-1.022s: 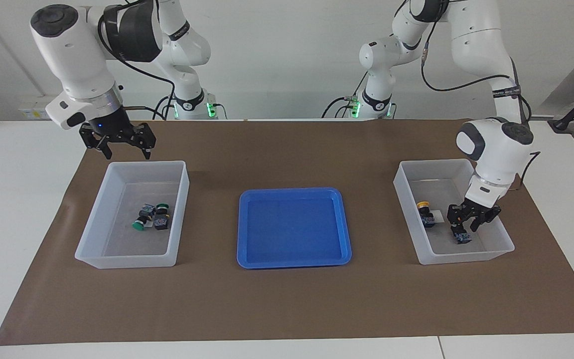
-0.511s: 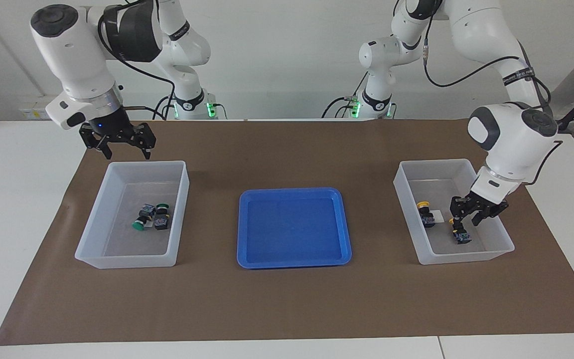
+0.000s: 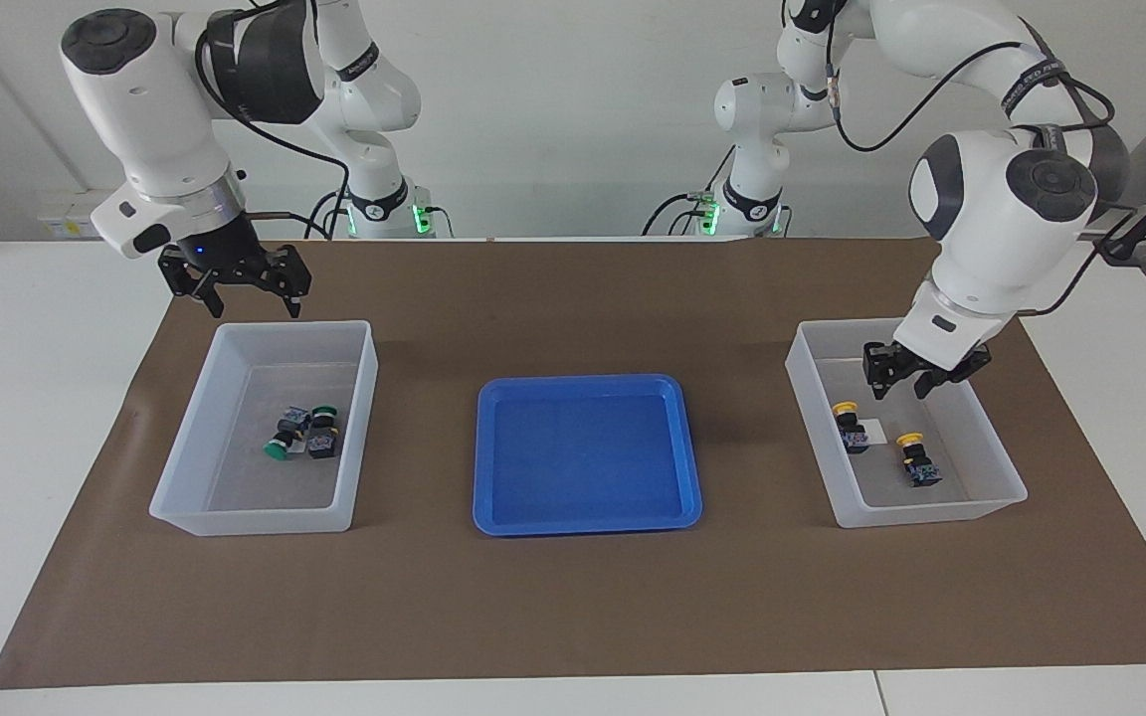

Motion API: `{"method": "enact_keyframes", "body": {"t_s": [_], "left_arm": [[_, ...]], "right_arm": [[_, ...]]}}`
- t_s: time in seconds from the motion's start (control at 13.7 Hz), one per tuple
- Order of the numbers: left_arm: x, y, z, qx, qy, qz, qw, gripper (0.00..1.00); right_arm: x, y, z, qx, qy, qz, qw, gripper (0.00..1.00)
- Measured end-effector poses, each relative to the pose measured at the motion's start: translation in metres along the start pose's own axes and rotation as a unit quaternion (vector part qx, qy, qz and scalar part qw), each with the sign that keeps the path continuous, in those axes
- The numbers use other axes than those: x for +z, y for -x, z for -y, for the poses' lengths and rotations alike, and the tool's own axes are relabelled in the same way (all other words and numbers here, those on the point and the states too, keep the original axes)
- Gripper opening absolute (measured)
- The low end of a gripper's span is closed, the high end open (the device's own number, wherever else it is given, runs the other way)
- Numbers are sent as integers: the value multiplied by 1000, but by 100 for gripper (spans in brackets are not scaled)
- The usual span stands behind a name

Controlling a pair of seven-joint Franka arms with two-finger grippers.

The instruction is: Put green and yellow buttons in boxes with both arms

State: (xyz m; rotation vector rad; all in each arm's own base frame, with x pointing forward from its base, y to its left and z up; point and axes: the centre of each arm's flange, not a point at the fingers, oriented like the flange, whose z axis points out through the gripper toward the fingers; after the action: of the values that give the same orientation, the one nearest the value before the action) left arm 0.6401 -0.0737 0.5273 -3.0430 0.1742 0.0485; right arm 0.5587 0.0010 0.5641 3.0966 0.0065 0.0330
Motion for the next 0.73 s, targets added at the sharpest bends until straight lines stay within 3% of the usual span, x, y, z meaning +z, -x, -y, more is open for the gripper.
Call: {"method": "enact_keyframes", "body": {"t_s": [0.44, 0.73], "left_arm": [[-49, 30, 0, -6, 7, 17, 1000, 50], [-102, 71, 3, -11, 3, 3, 1000, 52]], "right_arm": [[0, 0, 0, 0, 0, 0, 1000, 100], [0, 0, 0, 0, 0, 0, 1000, 100]]}}
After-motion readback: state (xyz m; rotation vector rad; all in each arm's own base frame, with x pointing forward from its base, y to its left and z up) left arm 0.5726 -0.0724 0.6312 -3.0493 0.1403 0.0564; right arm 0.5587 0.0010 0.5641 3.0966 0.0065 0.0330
